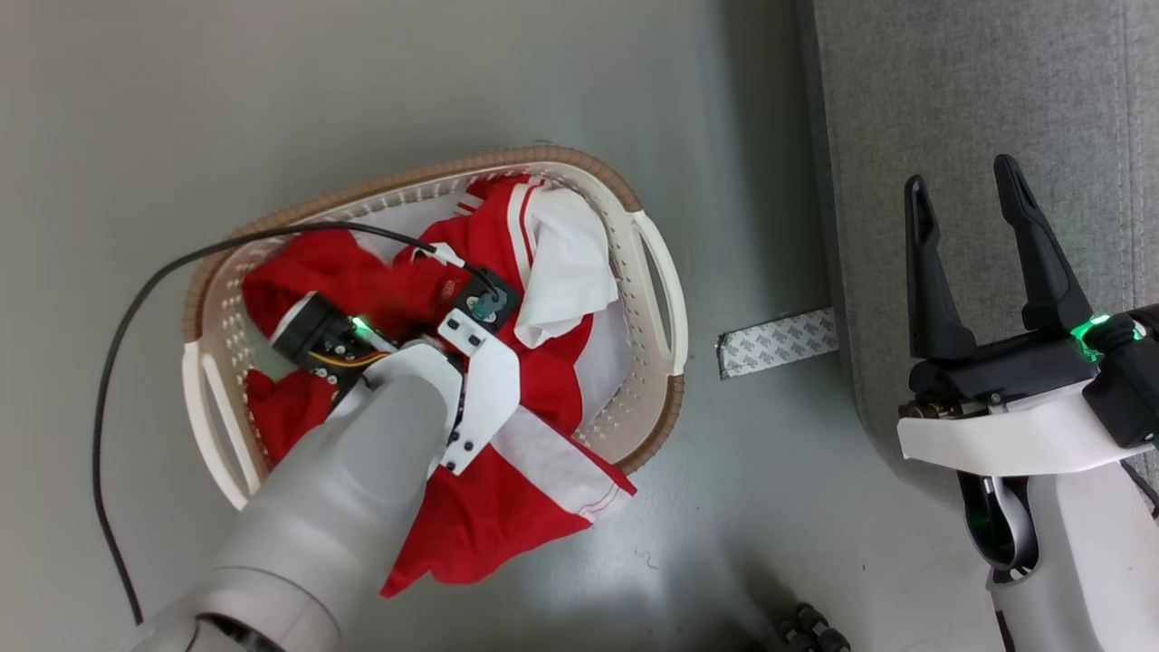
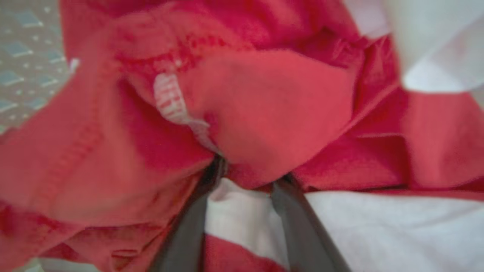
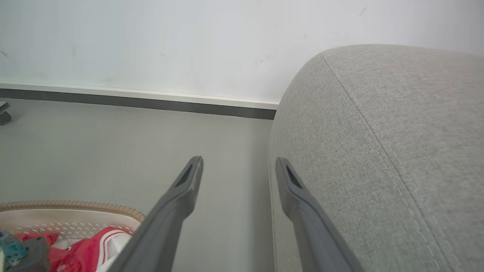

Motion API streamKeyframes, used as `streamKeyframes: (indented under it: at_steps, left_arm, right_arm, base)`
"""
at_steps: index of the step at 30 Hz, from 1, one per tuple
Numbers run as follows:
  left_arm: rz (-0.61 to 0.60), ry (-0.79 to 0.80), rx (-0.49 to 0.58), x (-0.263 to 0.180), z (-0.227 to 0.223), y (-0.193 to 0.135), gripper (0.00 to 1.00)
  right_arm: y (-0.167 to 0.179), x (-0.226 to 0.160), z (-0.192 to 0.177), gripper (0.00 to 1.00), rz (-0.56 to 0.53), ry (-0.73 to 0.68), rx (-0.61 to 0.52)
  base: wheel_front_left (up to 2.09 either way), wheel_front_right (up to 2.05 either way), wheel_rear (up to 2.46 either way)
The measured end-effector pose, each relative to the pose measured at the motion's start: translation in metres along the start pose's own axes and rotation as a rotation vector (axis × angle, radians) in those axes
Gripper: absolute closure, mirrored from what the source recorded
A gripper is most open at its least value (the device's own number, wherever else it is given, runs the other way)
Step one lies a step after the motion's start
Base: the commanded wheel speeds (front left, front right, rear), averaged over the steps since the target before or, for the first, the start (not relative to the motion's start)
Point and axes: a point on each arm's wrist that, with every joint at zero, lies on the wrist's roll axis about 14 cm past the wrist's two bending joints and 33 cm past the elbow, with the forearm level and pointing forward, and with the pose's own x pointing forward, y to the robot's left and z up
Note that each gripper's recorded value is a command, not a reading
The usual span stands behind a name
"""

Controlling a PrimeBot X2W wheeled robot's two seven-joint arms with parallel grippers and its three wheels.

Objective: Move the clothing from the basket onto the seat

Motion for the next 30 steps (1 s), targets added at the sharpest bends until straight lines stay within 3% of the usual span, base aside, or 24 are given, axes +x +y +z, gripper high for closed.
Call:
streamKeyframes:
  at_steps: [11,21,30]
  left_arm:
    - [-0.05,-0.117,-0.118,-0.024,0.019,-0.014,1.0]
    - [-0.036,-0.346,-0.261,-0.106,0.058,-0.024,1.0]
    - [0.067,-0.538,-0.305,-0.19,0.082,-0.021,1.0]
  right_arm:
    - [0.0,-0.002,0.014,0.0,-0.002,-0.03,0.01]
    - [0.0,-0.04,0.046,0.0,-0.013,-0.075,0.016]
    - [0.016,-0.078,0.078,0.0,0.021,-0.148,0.032]
  base:
    - [0.0,0.0,0.0]
    - [0.0,0.0,0.0]
    - [0.0,0.0,0.0]
